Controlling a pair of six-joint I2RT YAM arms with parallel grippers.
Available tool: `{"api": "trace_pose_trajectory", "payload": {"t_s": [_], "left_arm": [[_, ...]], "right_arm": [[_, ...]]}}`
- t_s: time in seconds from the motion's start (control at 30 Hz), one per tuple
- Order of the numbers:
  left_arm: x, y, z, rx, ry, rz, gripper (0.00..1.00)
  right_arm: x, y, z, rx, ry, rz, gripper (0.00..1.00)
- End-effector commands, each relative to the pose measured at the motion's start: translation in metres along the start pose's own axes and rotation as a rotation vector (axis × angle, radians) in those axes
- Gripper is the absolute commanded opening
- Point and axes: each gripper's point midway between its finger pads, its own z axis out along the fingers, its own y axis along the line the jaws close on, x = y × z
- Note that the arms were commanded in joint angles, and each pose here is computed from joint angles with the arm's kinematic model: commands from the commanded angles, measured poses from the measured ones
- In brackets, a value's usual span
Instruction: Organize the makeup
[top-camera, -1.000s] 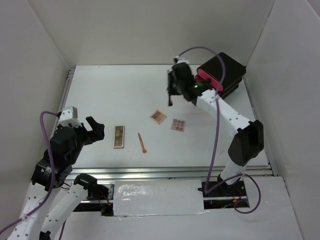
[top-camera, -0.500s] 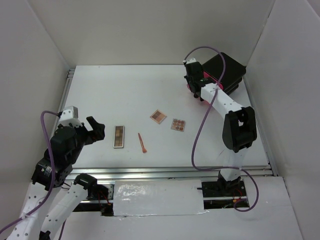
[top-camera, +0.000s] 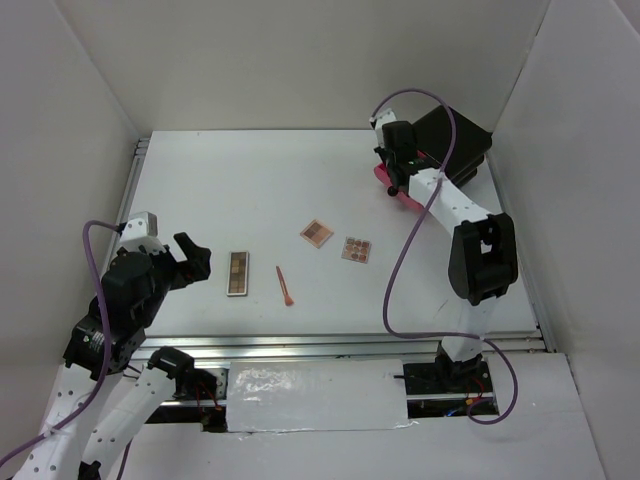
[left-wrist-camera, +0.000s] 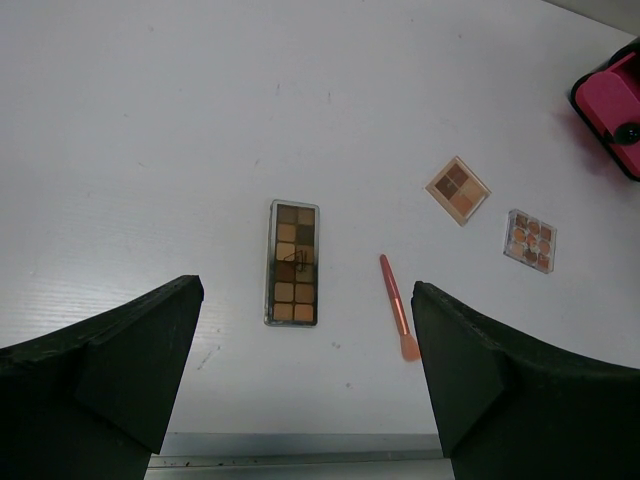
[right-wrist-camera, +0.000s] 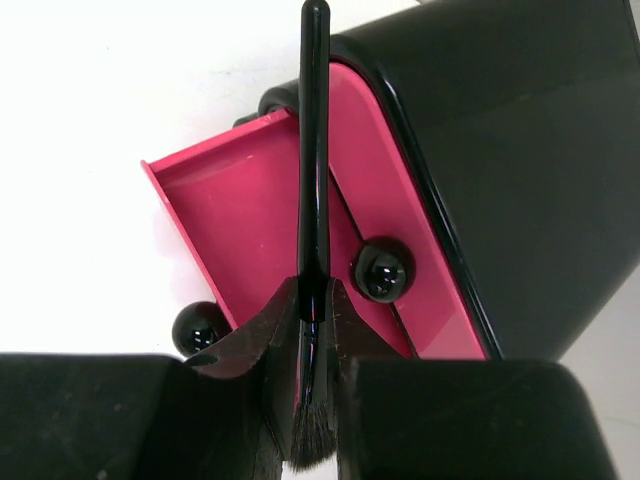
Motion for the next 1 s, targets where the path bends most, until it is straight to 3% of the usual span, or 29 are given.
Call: {"api": "trace_pose_trajectory", "payload": {"t_s": [0.0, 0.53, 0.97], "left_arm": [[-0.007, -0.007, 0.0, 0.033, -0.027, 0.004, 0.99], [-0.008, -0.008, -0.001, 0.04, -0.03, 0.002, 0.99], [-0.008, -0.007, -0.002, 0.039, -0.037, 0.001, 0.99]], "right_arm": [[-0.021, -0.016, -0.008, 0.033, -0.1, 0.004, 0.0], [0.001, -0.014, -0.001, 0.055, -0.148, -0.035, 0.0], [0.026, -0.007, 0.007, 0.047, -0.056, -0.001, 0.0]]}}
